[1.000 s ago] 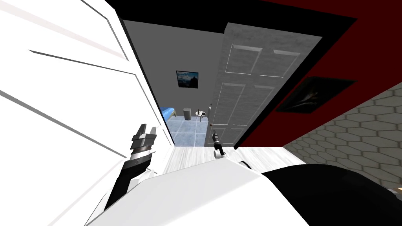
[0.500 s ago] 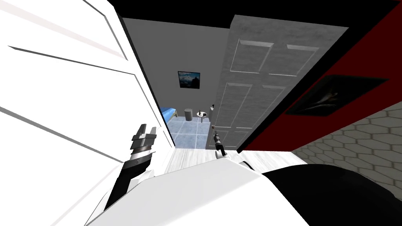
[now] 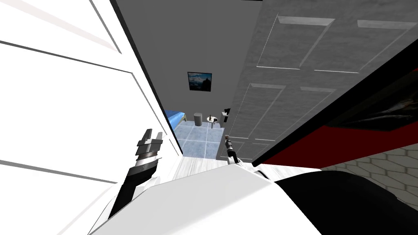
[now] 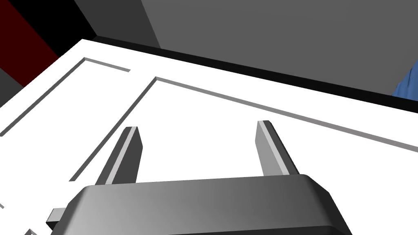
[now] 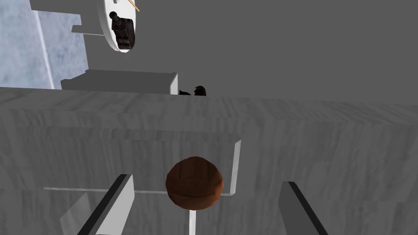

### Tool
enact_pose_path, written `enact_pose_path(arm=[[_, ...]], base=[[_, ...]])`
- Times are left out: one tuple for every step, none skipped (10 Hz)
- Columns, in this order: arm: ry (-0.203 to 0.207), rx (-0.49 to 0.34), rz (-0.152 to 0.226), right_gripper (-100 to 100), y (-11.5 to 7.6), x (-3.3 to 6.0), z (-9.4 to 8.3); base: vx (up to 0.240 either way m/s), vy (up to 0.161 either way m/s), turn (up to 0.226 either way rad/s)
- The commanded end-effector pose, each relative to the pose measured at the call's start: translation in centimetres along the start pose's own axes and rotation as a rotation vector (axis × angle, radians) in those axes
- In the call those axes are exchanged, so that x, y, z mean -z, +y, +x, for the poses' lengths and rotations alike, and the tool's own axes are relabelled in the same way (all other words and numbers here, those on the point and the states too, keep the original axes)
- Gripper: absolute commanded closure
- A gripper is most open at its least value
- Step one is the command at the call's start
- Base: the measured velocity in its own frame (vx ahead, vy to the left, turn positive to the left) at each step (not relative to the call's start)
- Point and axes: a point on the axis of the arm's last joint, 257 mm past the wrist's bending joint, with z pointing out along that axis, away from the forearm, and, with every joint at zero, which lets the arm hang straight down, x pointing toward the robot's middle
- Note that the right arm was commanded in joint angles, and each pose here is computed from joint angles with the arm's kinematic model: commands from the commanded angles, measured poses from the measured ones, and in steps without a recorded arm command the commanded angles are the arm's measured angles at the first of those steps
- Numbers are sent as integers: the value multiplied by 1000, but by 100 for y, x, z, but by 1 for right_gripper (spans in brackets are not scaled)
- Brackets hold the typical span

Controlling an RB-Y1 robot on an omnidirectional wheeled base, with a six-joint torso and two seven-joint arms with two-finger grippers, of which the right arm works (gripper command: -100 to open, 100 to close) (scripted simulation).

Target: Pull the door open

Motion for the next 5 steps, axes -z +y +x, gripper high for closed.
enact_pose_path(arm=[[0,-4,-12,-100,17,-21,-6],[-7,3,15,-100,-89,39,-48],[-7,3,15,-100,-89,39,-48],[-23,3,14,-100,-86,72,-213],[-26,3,14,-100,-85,78,-243]], base=[[39,4,-5],[-7,6,-3],[-20,7,-5],[91,-7,136],[168,-20,78]])
